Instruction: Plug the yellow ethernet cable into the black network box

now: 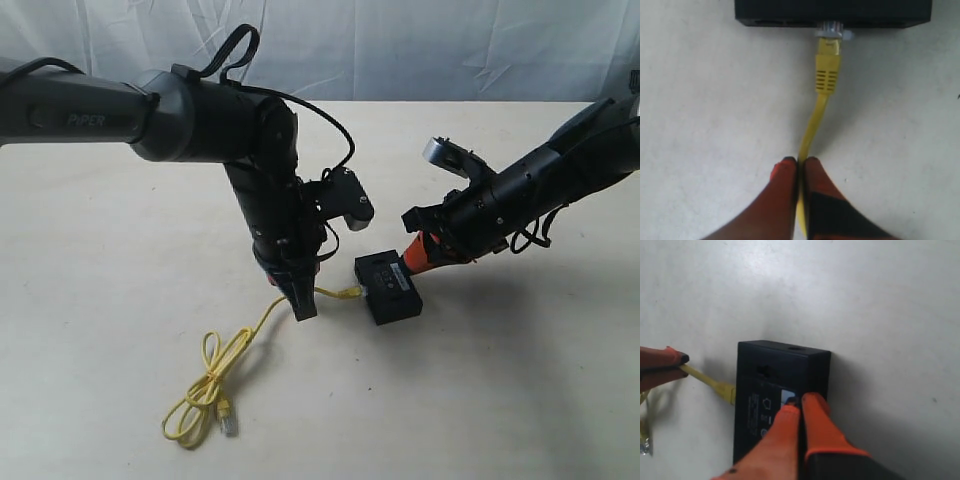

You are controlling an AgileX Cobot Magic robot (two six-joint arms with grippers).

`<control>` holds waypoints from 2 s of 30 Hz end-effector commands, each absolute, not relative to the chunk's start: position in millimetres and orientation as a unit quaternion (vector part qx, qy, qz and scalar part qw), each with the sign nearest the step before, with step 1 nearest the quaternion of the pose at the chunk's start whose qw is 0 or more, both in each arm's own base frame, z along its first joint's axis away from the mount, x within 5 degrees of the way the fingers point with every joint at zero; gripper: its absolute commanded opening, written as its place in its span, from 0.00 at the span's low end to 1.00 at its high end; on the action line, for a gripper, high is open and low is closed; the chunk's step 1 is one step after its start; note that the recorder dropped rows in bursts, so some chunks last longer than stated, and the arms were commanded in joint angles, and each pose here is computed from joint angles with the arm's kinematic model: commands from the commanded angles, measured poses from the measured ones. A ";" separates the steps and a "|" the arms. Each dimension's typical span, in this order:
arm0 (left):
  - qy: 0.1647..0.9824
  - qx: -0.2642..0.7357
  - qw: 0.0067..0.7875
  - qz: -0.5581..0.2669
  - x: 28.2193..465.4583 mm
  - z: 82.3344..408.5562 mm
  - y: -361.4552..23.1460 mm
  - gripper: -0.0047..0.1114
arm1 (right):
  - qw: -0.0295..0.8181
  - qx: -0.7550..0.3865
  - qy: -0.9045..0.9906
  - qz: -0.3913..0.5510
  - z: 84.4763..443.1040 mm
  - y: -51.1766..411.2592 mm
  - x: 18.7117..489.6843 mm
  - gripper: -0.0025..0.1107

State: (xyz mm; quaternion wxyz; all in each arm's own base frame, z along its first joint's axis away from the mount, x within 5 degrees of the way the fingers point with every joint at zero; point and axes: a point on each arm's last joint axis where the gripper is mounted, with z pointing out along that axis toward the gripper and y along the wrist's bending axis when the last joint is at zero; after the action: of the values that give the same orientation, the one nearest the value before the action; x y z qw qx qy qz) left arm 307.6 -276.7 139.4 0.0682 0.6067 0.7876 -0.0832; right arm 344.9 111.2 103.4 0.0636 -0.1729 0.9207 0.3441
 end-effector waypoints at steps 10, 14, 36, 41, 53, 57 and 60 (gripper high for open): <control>0.790 0.599 0.097 -0.090 310.6 143.0 -282.0 0.04 | 0.061 -0.185 0.917 0.348 110.6 111.5 341.3 0.02; 0.790 0.599 0.095 -0.090 310.3 142.9 -281.8 0.04 | 0.058 -0.183 0.917 0.350 109.0 111.8 341.2 0.02; 0.879 0.455 0.141 0.004 338.5 212.4 -214.7 0.12 | 0.085 -0.142 0.934 0.318 144.7 80.3 344.0 0.02; 0.920 0.353 0.168 -0.007 347.0 248.3 -171.3 0.04 | 0.095 -0.143 0.949 0.264 174.3 70.5 332.7 0.02; 0.925 0.151 0.345 -0.049 271.7 346.2 -47.4 0.04 | 0.315 -0.103 0.935 0.129 253.8 41.1 242.4 0.02; 0.901 0.116 0.417 -0.037 228.3 358.2 -28.9 0.04 | 0.421 -0.098 0.896 0.101 277.9 32.9 194.3 0.02; 0.875 0.104 0.470 -0.041 195.0 361.0 -25.3 0.04 | 0.499 -0.091 0.857 0.088 288.7 27.6 155.7 0.02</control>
State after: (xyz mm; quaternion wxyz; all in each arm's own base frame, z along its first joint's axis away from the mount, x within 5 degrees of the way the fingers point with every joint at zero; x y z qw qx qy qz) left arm 219.7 -27.8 360.3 0.4273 0.1214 0.8954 -0.0315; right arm 182.5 33.4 281.7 0.4379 -0.1003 0.8873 0.1044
